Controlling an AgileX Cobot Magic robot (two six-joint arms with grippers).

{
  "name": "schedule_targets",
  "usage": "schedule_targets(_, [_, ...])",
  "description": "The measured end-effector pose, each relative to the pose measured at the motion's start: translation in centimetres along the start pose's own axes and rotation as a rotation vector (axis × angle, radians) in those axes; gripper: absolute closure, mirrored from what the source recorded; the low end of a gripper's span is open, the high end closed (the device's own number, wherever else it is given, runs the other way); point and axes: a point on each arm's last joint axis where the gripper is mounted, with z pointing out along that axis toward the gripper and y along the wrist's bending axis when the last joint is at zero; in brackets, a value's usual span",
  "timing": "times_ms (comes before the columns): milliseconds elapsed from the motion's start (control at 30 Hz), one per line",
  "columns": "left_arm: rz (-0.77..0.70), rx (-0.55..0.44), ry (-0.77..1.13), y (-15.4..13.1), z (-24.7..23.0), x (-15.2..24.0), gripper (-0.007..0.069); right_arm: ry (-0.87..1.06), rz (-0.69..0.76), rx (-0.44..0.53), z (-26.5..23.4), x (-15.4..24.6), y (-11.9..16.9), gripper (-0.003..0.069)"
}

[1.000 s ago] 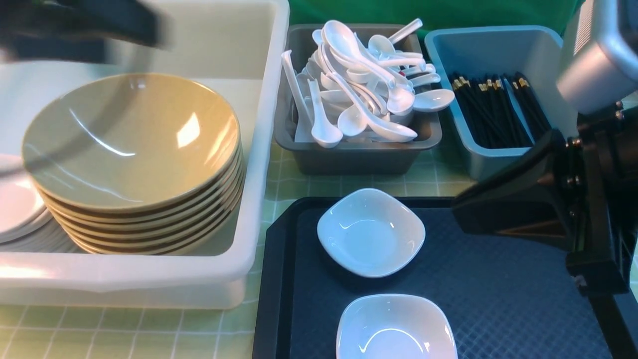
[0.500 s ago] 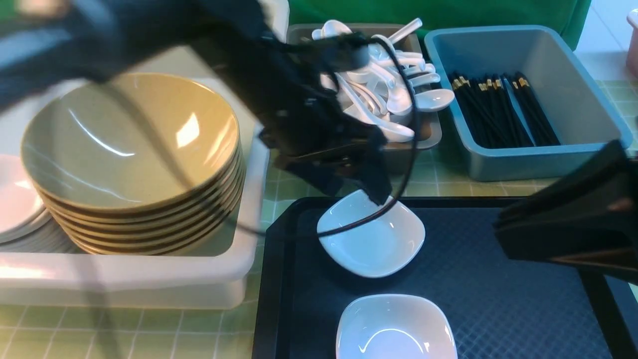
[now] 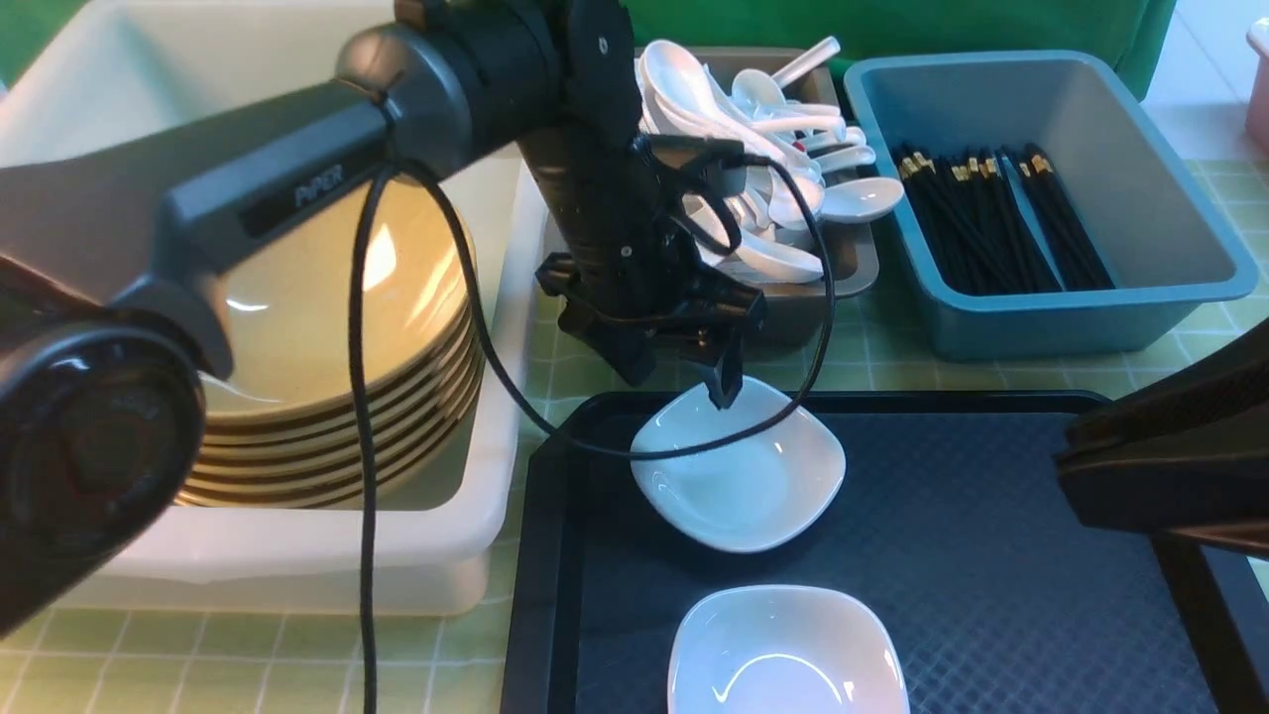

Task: On green table put chopsticks spoon bowls plates into blue grey white boxes.
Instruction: 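Grasp the small white bowl on the black tray by its rim with the left gripper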

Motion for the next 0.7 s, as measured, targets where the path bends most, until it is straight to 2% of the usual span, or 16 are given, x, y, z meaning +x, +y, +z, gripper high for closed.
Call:
schedule_targets(400, [-0.016,-0.016,0.104,1.5,4.7,0.0,0.0108,0.0,0.0,0.0,0.0,0.0,0.0,0.0523])
schedule_targets(467, [-0.02,0.0,0.098,1.5,5.1,-0.1,0.0169,-0.001,0.0,0.001,0.0,0.0,0.0,0.0519])
schedule_targets(633, [-0.034,0.032,0.081,1.3,5.1,-0.3,0.0489,-0.003,0.0,0.002,0.0,0.0,0.0,0.0515])
schedule_targets(700, [-0.036,0.039,0.081,1.3,5.0,-0.3,0.0575,-0.003,0.0,0.002,0.0,0.0,0.0,0.0512])
